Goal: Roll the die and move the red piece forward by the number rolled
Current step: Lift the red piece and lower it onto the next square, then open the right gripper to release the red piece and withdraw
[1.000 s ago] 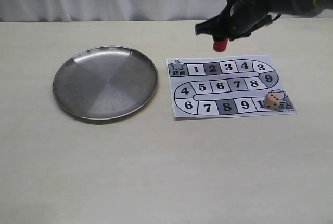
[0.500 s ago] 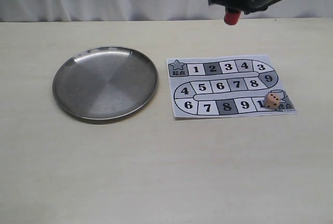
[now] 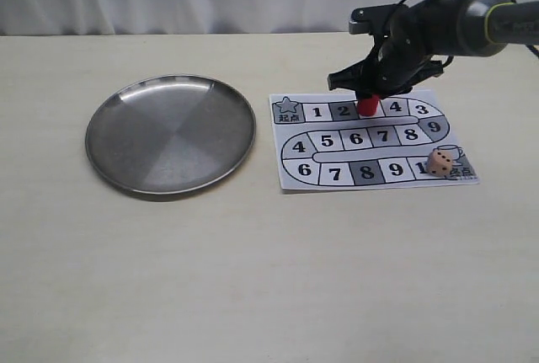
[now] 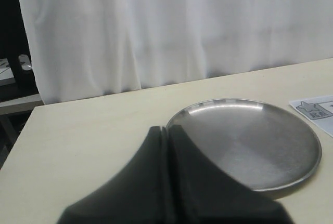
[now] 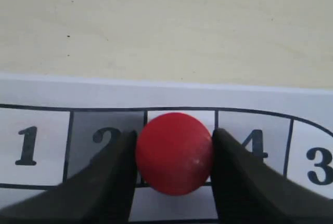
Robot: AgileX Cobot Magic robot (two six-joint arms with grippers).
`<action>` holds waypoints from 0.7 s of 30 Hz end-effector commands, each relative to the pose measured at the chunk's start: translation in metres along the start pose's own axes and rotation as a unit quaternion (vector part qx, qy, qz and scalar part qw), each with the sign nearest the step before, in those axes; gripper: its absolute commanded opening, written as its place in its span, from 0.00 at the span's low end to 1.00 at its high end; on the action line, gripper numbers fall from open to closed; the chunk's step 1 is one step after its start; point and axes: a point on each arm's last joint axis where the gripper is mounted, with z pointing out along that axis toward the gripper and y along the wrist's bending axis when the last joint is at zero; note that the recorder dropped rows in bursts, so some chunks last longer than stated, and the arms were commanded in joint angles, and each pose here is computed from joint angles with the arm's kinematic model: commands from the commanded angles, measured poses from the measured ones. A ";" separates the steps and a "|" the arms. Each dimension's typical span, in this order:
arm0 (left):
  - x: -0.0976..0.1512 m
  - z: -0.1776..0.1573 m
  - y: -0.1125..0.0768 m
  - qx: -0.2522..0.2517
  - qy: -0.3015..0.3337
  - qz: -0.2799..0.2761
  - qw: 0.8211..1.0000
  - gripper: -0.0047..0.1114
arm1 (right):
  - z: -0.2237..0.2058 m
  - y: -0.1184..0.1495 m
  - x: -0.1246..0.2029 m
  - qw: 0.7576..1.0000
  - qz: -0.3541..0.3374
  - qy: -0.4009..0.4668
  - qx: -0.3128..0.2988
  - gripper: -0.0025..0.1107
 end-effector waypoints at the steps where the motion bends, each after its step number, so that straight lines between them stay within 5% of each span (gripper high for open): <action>1: 0.000 0.000 0.000 0.002 -0.004 0.000 1.000 0.04 | 0.007 -0.003 0.005 1.000 0.002 0.016 0.006 0.06; 12: 0.000 0.000 0.000 0.002 -0.004 0.000 1.000 0.04 | 0.007 -0.004 0.005 0.999 0.035 0.016 0.012 0.06; 21: 0.000 0.000 0.000 0.002 -0.004 0.000 1.000 0.04 | 0.005 -0.018 0.008 0.992 0.081 0.025 0.094 0.13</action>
